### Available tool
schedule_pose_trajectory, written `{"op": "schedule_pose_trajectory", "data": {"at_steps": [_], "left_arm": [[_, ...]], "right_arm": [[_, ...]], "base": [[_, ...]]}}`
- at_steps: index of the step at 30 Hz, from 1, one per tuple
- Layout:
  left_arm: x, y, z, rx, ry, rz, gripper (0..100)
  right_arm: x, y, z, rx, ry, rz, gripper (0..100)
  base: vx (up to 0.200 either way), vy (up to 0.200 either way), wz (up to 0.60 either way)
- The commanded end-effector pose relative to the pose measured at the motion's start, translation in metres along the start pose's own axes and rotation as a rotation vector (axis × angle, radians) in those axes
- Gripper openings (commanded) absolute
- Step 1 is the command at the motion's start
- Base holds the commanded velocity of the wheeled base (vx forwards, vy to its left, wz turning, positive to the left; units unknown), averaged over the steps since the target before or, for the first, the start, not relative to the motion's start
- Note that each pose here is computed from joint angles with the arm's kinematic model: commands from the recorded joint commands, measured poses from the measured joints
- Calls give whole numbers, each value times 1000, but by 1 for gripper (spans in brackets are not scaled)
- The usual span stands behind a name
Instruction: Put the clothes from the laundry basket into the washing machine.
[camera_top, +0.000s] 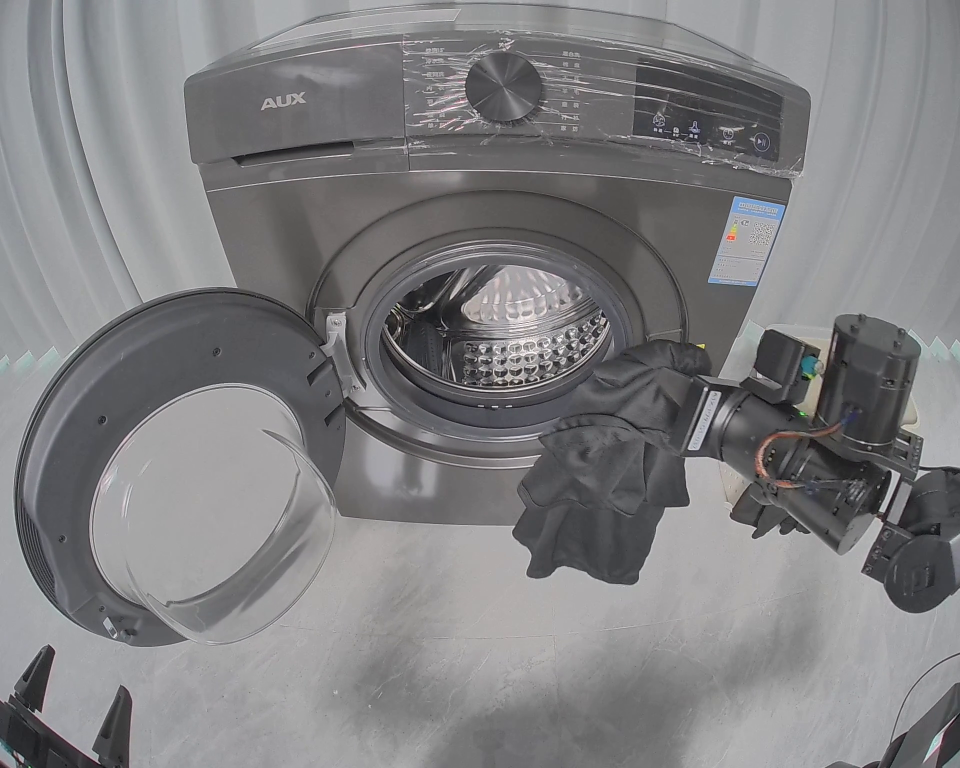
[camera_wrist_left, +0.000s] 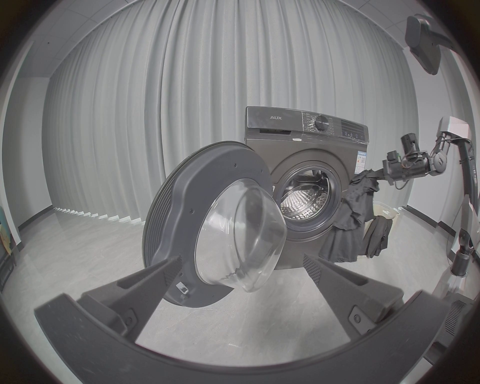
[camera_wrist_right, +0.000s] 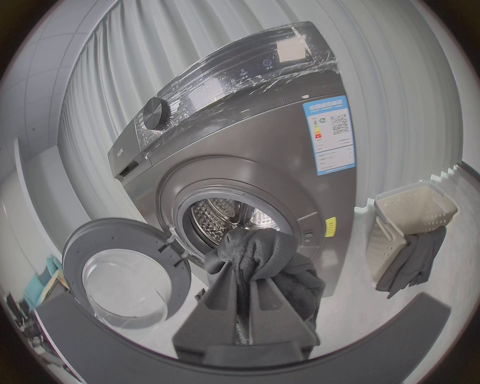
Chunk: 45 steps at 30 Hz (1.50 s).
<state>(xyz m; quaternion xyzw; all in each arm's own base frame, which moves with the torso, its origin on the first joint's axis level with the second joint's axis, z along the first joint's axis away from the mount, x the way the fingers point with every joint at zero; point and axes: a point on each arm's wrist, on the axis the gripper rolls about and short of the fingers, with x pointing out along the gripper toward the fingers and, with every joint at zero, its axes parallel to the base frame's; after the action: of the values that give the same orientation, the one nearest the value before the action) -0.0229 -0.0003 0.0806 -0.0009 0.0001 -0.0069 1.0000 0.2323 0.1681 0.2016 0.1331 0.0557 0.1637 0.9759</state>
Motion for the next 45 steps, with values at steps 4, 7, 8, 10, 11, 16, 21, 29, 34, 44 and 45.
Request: {"op": "schedule_pose_trajectory", "data": {"at_steps": [4,7,8,10,11,16,21,29,34,44,45], "left_arm": [[0,0,-5,-1,0,3,100],[0,0,-5,57,-4,-14,100],[0,-1,-5,63,-4,-27,100],[0,-1,-5,60,-6,-38,100],[0,-1,-4,60,-7,-40,100],[0,-1,-4,60,-11,-43,100],[0,-1,-4,60,-11,-44,100],[-23,-3,80,2,-357,-48,100],[18,-7,84,-13,7,-308,100],[123,-19,83,-17,195,-572,100],[125,-20,83,-16,197,-575,100]], "right_arm": [[30,13,-14,48,20,-20,0],[35,20,-16,57,16,-4,0],[36,23,-16,60,7,5,0],[39,28,-18,57,-10,26,0],[41,30,-19,54,-15,31,0],[47,43,-21,43,-41,69,0],[51,45,-29,35,-23,72,0],[49,53,-39,34,-20,98,0],[53,56,-44,39,-25,106,0],[53,58,-41,58,-58,122,0],[53,58,-40,59,-59,123,0]], "base": [[0,0,0],[0,0,0],[0,0,0],[0,0,0],[0,0,0],[0,0,0],[0,0,0],[0,0,0],[0,0,0],[0,0,0],[0,0,0]]}}
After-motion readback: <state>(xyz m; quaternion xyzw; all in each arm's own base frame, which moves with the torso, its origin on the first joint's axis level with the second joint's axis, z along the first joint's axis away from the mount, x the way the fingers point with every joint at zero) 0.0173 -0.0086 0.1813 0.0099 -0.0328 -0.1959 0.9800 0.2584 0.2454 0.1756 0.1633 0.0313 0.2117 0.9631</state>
